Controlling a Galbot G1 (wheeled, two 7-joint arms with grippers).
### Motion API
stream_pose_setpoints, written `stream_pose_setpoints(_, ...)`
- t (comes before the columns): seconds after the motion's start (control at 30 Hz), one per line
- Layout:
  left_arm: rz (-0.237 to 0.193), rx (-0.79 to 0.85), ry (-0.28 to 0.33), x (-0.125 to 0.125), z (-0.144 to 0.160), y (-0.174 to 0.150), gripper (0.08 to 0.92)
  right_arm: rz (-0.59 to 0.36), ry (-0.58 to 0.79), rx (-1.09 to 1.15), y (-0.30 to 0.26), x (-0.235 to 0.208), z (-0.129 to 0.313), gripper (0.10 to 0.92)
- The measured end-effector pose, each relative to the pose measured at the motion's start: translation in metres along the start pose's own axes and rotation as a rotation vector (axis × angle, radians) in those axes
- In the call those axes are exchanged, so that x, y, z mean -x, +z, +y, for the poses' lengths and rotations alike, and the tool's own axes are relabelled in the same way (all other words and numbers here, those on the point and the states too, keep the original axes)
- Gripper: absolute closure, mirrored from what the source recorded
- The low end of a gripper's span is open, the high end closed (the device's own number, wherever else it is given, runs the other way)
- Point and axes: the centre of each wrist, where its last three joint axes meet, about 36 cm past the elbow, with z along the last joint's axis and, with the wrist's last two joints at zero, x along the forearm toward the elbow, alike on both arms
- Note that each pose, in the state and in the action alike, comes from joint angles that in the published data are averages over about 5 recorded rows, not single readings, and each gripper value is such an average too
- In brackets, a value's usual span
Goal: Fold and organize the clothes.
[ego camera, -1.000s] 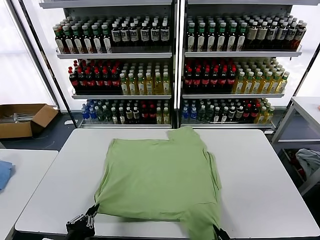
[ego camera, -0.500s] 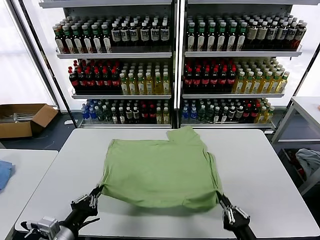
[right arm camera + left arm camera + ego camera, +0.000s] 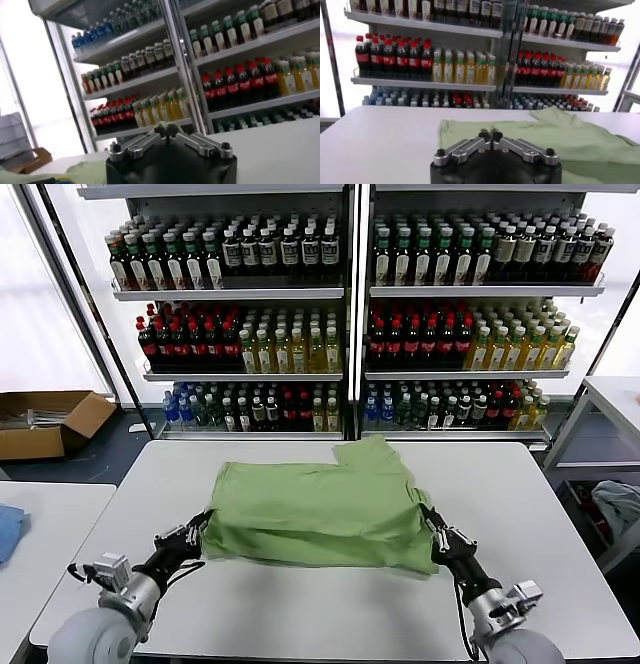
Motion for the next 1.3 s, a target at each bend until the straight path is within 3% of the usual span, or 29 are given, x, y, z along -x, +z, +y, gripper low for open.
stream_pose_setpoints(0.33,0.033,0.006,-0.054,0.025,0.017,0.011,0.633,0.140,0.044,-0.160,0.008,0.026,-0.012,0.633)
stream_pose_setpoints(0.57,0.052,0.006,-0.076,0.019,0.019,0.022,0.434,0.189,0.093,-0.249,-0.005,0.012,-0.004,0.434)
stream_pose_setpoints(0.83,0.110,-0.011,-0.085,0.008,0.009,0.048,0.214,0.261,0.131,-0.278,-0.001,-0.021,0.015,0.226)
stream_pose_setpoints(1.0,0.144,-0.020,-0.076,0.008,0.006,0.058,0.186,0.305,0.150,-0.268,0.008,-0.031,0.024,0.277)
stream_pose_setpoints(1.3,0.167,-0.026,-0.051,0.008,0.003,0.066,0.414,0.368,0.179,-0.224,0.023,-0.034,0.032,0.535)
